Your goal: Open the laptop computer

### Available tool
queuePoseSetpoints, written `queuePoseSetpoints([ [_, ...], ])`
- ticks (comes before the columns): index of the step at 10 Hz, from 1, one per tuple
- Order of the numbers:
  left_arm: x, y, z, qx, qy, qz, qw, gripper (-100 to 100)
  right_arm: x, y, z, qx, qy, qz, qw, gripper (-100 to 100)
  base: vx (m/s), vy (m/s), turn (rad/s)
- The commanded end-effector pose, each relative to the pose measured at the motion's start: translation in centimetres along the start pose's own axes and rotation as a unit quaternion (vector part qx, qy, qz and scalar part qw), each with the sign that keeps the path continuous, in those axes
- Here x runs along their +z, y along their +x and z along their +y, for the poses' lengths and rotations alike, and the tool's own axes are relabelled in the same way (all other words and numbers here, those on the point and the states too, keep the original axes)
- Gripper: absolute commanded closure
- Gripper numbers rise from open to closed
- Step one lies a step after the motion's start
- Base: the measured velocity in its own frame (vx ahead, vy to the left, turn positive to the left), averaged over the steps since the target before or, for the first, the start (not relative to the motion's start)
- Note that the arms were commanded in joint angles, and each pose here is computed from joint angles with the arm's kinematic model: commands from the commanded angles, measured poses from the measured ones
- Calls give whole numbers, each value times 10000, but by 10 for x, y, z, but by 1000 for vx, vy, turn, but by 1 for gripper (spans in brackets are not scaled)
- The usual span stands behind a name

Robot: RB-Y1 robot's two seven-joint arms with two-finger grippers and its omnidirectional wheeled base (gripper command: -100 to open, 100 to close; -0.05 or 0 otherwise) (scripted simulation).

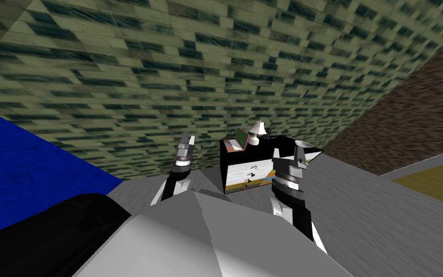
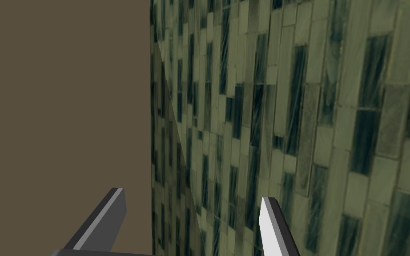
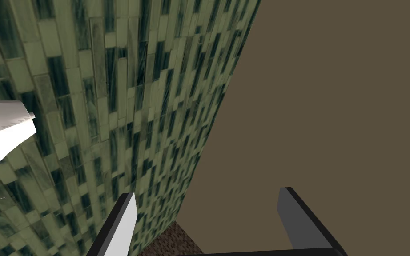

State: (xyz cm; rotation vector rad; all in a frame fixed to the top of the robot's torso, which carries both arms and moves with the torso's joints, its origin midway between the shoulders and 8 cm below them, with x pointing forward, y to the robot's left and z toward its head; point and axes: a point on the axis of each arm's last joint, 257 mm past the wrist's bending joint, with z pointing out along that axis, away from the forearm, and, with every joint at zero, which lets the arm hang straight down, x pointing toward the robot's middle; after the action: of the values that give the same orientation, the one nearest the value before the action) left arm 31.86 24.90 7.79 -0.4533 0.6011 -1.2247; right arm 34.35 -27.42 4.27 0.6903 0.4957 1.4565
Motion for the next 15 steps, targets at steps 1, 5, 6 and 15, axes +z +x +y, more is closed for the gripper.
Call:
queuePoseSetpoints([
  [1,0,0,0,0,0,0,10000,0,0,0,0,0,0,0,10000,0,0,0,0],
  [5,0,0,0,0,1,0,10000,0,0,0,0,0,-2,0,10000,0,0,0,0],
  [6,0,0,0,0,2,0,10000,0,0,0,0,0,-2,0,10000,0,0,0,0],
  [15,0,0,0,0,-1,0,10000,0,-8,18,-19,-931,224,1021,9901,-100,7,39,24],
])
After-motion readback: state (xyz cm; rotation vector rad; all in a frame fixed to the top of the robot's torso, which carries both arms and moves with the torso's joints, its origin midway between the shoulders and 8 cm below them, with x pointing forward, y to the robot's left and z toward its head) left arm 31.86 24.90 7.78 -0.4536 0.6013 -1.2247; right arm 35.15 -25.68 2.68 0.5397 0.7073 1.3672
